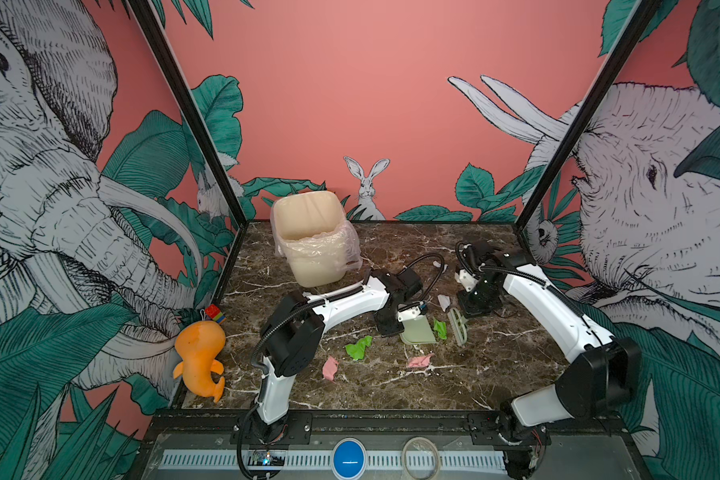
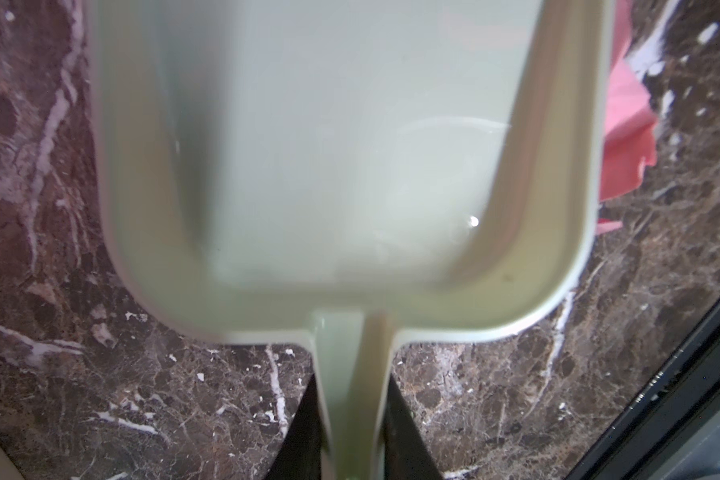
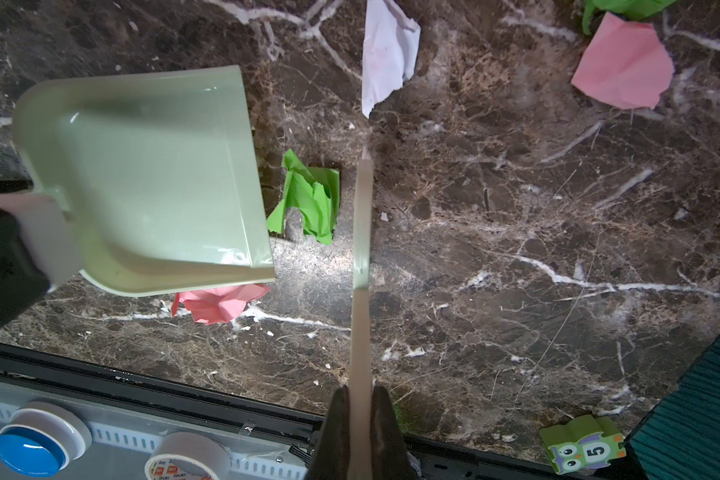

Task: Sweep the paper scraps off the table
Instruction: 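Sweep the green scraps into the dustpan with the right gripper's brush, then lift the dustpan with the left gripper and carry it toward the beige bin, then tip the dustpan over the bin with the left gripper to empty it, then bring the empty dustpan back down near the pink scraps with the left gripper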

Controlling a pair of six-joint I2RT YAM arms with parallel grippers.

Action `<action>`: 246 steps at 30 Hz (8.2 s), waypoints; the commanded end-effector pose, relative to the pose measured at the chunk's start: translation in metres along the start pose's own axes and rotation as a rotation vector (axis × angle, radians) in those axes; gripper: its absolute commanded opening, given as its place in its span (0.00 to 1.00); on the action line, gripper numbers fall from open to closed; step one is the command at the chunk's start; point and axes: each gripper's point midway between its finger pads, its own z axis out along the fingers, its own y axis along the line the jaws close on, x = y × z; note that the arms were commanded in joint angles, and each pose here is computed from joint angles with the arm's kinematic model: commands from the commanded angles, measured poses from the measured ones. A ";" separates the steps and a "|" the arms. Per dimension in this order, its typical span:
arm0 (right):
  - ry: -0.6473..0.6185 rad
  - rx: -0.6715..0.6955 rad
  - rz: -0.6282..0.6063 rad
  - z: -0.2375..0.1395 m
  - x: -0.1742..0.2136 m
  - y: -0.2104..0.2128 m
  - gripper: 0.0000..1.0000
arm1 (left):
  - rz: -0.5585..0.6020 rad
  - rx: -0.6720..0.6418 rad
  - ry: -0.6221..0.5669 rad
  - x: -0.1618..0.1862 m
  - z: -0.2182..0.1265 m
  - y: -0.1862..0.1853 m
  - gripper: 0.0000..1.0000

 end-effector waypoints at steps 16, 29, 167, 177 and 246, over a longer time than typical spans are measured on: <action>0.015 -0.004 -0.014 -0.001 -0.001 0.007 0.00 | 0.028 0.033 0.054 0.004 0.009 -0.008 0.03; 0.012 -0.022 -0.019 0.000 -0.004 0.016 0.00 | 0.031 -0.013 0.029 -0.005 0.011 -0.002 0.03; -0.115 -0.249 -0.003 -0.056 0.021 0.016 0.00 | -1.006 -0.625 -0.159 0.249 -0.282 0.207 0.00; -0.096 -0.264 0.005 -0.051 0.022 0.018 0.00 | -0.861 -0.774 -0.021 0.254 -0.294 0.226 0.00; -0.066 -0.423 -0.088 -0.031 0.029 0.087 0.00 | -0.490 -1.160 -0.020 0.166 -0.346 0.220 0.02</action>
